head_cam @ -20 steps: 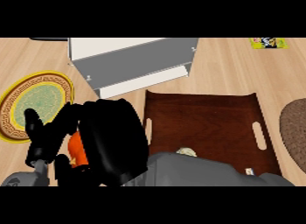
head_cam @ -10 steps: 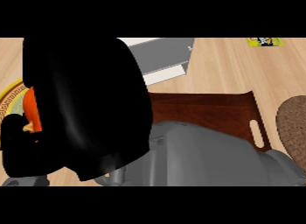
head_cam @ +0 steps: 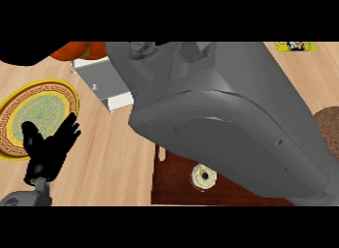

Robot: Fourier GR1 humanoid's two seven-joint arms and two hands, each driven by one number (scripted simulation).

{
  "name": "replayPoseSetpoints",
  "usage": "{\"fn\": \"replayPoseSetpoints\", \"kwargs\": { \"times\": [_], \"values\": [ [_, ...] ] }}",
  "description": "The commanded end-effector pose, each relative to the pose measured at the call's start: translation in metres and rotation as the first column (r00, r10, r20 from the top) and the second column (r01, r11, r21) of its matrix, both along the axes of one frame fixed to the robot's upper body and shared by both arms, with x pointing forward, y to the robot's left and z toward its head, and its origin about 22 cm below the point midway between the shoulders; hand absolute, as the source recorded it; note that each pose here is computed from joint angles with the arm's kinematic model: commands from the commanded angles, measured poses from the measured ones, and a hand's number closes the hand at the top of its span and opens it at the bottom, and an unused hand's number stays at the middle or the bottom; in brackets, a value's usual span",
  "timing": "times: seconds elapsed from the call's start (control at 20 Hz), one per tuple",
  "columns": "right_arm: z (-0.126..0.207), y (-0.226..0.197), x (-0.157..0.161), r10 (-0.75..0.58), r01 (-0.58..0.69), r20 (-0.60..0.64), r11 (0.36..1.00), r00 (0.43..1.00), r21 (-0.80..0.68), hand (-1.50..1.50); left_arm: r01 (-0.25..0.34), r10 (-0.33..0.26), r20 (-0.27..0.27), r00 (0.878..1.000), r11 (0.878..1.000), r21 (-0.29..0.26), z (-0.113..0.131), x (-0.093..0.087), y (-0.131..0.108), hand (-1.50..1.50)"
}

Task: Pick the squash from the tray and place it in the tiered shelf

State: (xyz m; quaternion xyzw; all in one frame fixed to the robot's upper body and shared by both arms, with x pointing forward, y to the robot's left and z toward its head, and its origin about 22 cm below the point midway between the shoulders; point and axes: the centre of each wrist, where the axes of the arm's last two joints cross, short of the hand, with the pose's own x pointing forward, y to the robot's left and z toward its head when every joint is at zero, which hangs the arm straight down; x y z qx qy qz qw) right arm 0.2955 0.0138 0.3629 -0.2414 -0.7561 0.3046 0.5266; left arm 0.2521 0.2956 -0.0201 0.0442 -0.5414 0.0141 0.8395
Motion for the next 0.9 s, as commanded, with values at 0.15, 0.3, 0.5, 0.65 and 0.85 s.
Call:
{"fn": "replayPoseSetpoints", "kwargs": {
  "times": [0.15,0.3,0.5,0.65,0.85],
  "values": [
    [0.034,-0.015,0.043,-0.037,0.036,-0.024,0.999,0.999,-0.035,1.5,0.003,-0.003,-0.041,0.999,1.0,-0.012,-0.008,-0.001,-0.007,0.0],
    [0.018,-0.025,0.069,-0.006,0.002,-0.058,0.998,0.998,-0.059,1.5,-0.002,0.001,-0.038,0.999,1.0,-0.014,-0.002,0.012,-0.005,0.0],
    [0.014,-0.019,0.084,0.017,-0.024,-0.066,0.993,0.998,-0.115,1.5,0.015,-0.015,-0.029,0.999,1.0,-0.014,-0.002,-0.002,-0.009,0.0],
    [-0.017,-0.01,0.097,0.017,-0.022,-0.04,0.99,0.999,-0.139,1.5,0.012,-0.013,-0.022,1.0,1.0,-0.012,-0.006,0.008,-0.01,0.0],
    [-0.021,-0.008,0.115,-0.025,0.021,-0.021,0.985,0.999,-0.169,1.5,0.02,-0.021,-0.009,1.0,1.0,-0.006,-0.011,0.003,-0.015,0.0]
  ]
}}
